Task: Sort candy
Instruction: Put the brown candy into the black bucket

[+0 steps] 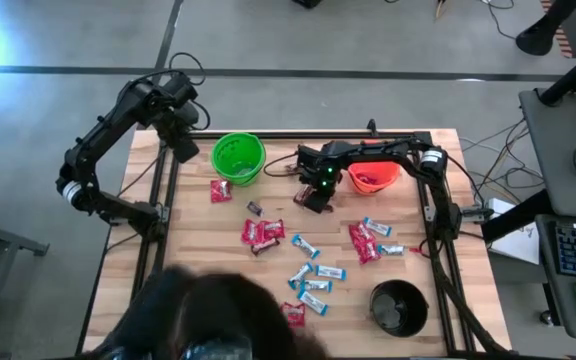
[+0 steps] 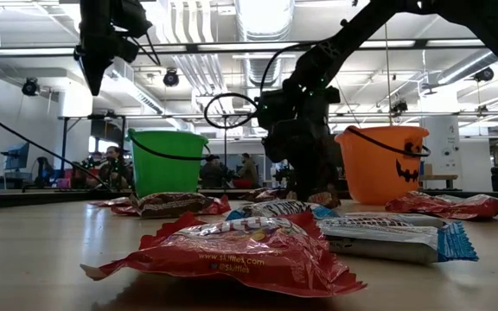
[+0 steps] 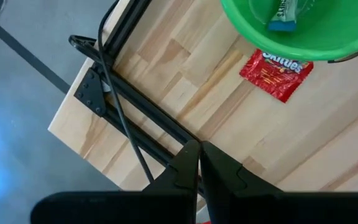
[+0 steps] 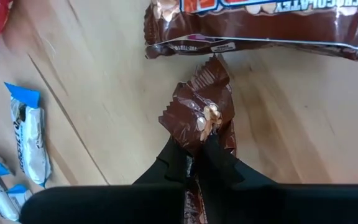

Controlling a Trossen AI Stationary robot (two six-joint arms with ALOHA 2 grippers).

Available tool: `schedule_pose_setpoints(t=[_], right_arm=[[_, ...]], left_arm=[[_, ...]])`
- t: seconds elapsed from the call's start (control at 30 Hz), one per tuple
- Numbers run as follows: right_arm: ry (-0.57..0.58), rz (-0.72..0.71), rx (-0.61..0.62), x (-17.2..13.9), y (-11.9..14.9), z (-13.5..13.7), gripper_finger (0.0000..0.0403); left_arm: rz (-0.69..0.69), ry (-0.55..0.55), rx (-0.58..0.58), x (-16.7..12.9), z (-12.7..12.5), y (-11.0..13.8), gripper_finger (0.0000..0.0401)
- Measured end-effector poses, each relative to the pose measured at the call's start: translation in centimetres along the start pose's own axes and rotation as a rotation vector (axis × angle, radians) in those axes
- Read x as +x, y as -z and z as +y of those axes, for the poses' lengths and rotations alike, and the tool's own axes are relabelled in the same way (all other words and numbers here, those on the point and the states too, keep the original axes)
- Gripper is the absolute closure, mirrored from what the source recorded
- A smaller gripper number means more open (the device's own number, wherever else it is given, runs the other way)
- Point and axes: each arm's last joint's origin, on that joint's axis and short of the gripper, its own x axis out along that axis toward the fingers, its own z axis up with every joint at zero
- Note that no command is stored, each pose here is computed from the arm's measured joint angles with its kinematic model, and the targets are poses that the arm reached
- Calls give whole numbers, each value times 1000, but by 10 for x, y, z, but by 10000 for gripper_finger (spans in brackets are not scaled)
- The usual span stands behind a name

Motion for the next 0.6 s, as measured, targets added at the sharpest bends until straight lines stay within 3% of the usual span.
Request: schedule_pose_setpoints(t=[0.4,0.6], right_arm=[[21,52,96,-6,8,2,392],[84,-13,66,-27,10,12,392]], left_arm=[[0,1,53,1,0,-2,401],[-1,1,65,1,0,-2,401]])
